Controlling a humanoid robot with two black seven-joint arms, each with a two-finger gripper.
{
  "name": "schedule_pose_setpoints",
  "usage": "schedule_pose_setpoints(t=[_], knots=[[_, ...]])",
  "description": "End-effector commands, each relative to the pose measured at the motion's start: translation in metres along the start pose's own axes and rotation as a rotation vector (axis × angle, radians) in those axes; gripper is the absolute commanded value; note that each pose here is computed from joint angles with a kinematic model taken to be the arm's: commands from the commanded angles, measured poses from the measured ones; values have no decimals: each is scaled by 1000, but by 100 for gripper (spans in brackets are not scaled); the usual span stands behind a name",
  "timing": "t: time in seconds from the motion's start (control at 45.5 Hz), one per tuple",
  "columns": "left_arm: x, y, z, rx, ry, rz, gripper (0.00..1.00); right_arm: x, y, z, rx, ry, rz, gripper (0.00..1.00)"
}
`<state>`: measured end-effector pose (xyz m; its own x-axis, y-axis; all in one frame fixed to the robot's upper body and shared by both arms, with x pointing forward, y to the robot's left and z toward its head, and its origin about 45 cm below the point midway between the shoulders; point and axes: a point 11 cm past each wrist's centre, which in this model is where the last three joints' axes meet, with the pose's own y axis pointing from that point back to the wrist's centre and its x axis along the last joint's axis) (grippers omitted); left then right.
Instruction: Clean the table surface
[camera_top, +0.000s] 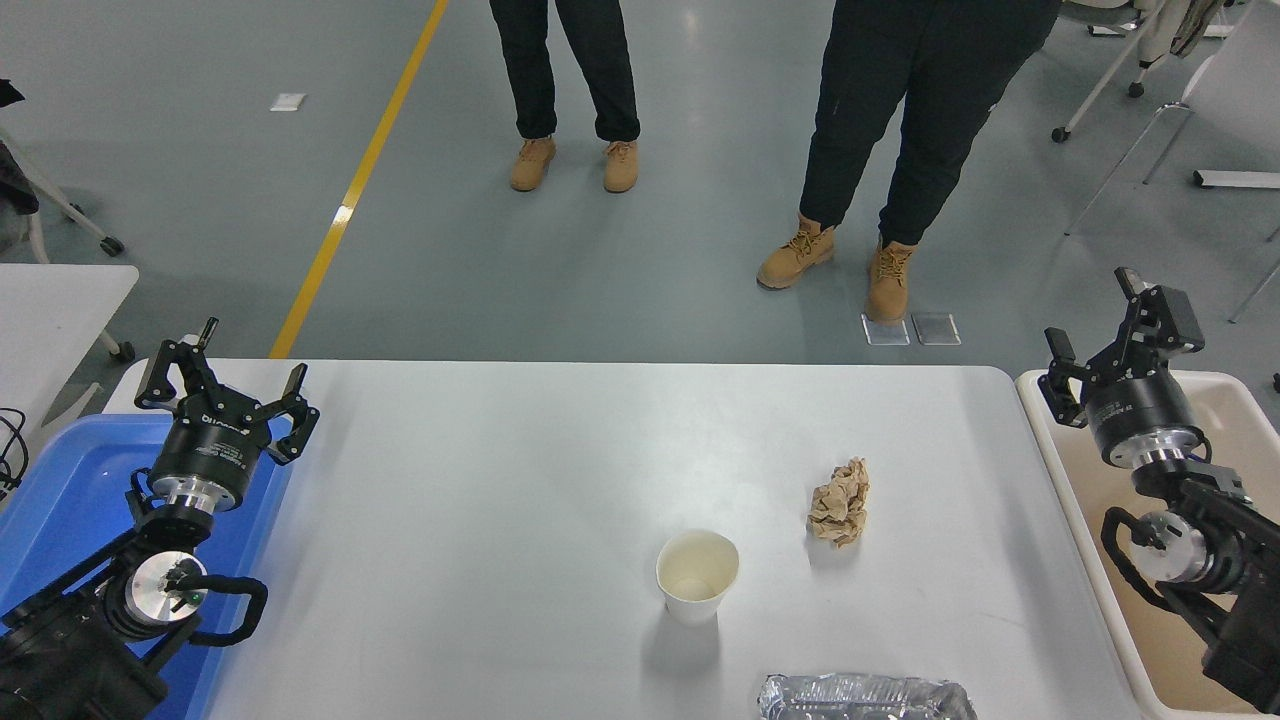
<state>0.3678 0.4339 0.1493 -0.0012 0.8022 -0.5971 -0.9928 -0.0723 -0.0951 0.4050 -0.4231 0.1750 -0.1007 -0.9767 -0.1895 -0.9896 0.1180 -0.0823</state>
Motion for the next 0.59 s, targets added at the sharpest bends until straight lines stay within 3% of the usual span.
schedule_pose_setpoints(t=[0.0,0.571], knots=[[0,0,0,-1,1,1,99,1,1,1,-1,0,2,99],[0,0,0,-1,1,1,99,11,0,-4,2,23,19,99]])
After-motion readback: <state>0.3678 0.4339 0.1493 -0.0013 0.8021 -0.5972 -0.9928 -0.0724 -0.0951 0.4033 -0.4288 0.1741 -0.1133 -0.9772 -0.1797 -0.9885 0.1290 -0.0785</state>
